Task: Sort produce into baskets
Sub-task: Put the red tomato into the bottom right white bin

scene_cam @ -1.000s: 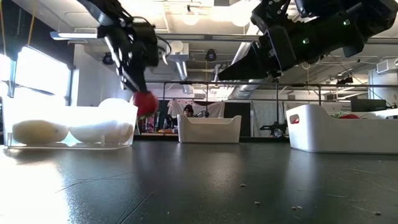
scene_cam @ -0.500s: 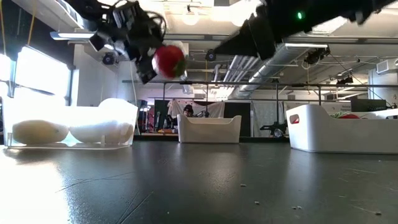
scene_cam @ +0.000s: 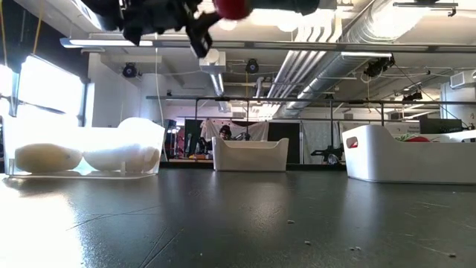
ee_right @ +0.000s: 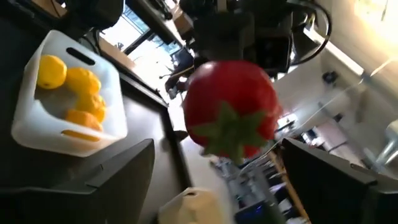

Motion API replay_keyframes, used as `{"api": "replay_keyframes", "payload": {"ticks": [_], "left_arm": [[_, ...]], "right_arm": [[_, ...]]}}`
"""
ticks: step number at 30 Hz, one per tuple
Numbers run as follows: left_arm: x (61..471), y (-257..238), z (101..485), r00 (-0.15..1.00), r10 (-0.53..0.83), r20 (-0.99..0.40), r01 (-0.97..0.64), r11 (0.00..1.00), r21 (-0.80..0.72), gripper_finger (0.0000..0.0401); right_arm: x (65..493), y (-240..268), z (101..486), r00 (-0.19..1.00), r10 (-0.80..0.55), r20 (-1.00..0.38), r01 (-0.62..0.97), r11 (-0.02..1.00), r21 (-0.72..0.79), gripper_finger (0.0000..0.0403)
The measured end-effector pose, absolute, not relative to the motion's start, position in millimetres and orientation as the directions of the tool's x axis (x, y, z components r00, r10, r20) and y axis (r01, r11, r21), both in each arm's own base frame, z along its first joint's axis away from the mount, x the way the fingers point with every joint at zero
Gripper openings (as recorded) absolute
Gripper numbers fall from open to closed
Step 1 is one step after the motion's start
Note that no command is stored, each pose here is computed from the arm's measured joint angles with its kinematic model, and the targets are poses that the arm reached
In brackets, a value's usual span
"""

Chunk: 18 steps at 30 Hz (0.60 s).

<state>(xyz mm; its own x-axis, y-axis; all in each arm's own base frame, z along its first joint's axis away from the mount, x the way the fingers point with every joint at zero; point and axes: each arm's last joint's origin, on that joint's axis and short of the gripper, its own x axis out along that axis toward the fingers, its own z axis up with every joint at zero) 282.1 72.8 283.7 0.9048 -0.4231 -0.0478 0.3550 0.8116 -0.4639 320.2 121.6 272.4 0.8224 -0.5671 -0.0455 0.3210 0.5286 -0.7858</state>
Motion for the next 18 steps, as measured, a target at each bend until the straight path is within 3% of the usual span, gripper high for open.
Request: {"api": "replay_keyframes", "payload": {"ticks": [11, 18], "left_arm": [[286.8, 55.6, 301.5, 0.903, -0.418, 0.100, 0.420, 0.811, -0.407, 0.0158], [287.9, 51.5, 301.8, 0.904, -0.414, 0.103, 0.416, 0.802, -0.429, 0.0158]], "right_arm": [[322.5, 126.9, 306.7, 0.846, -0.523, 0.100, 0.315, 0.341, -0.886, 0.0342], [326.5, 119.9, 308.4, 0.865, -0.488, 0.120, 0.301, 0.310, -0.902, 0.0342]]}}
